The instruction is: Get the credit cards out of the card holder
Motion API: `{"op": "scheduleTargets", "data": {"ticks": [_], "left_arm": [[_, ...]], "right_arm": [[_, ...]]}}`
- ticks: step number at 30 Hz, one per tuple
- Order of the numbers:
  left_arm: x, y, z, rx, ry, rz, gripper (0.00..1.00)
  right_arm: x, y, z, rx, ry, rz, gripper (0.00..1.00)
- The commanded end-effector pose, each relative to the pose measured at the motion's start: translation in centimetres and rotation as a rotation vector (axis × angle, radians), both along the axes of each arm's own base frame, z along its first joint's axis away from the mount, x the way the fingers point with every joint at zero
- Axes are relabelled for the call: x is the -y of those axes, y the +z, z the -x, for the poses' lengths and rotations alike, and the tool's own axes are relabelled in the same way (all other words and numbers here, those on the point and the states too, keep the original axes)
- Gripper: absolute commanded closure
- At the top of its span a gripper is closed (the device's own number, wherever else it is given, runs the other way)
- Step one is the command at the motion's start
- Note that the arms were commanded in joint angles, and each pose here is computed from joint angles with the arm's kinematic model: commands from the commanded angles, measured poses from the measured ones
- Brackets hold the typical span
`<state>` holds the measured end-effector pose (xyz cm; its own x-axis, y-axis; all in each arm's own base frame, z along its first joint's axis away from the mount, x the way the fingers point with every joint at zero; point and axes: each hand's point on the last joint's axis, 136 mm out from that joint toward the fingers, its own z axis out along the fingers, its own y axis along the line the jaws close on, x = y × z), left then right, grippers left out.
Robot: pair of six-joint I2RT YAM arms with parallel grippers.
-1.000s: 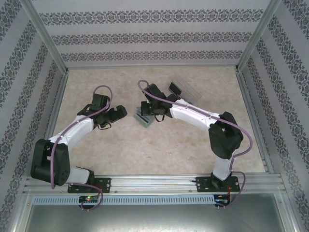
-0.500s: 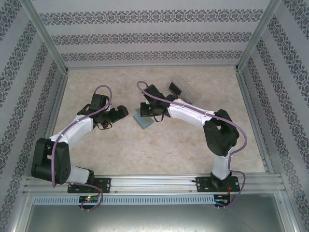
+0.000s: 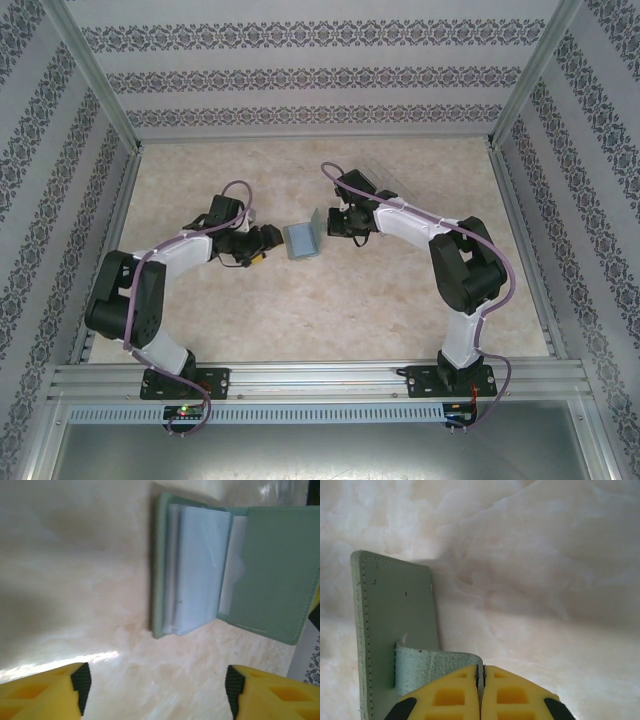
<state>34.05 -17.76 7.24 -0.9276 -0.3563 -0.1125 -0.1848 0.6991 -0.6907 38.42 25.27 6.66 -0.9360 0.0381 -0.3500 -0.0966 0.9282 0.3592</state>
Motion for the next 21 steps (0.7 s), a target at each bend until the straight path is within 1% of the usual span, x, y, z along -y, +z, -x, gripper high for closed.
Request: {"op": "scheduleTargets", "data": {"ticks": [1,6,15,17,21], "left_arm": [[2.1,1.7,-1.8,0.055,-0.032,0.033,0.33],[5.0,2.4,-3.6,0.124,-0.078,-0.019,0.46],[10.8,0.1,-7.1,0.106,-0.149,0.014,0.78],[11.5,-0.6,-7.6,0.095,-0.155,0.015,0.83],[11.9,-1.7,-8.4,0.087,-0.146,-0.003,0.88]], "right_arm": [[0.4,-1.2,0.7,-0.026,0.042,0.002,0.95],[0.6,-1.7,0.8,-0.031,0.089,0.011,0.95],[1.3,-1.2,-0.3,-0.040,0.092,-0.102,0.94],[1.3,-1.3,-0.4,-0.053,0.097,-0.109,0.94],[1.5,-1.5,0.1,-0.090,0.095,-0.112,0.92]]}}
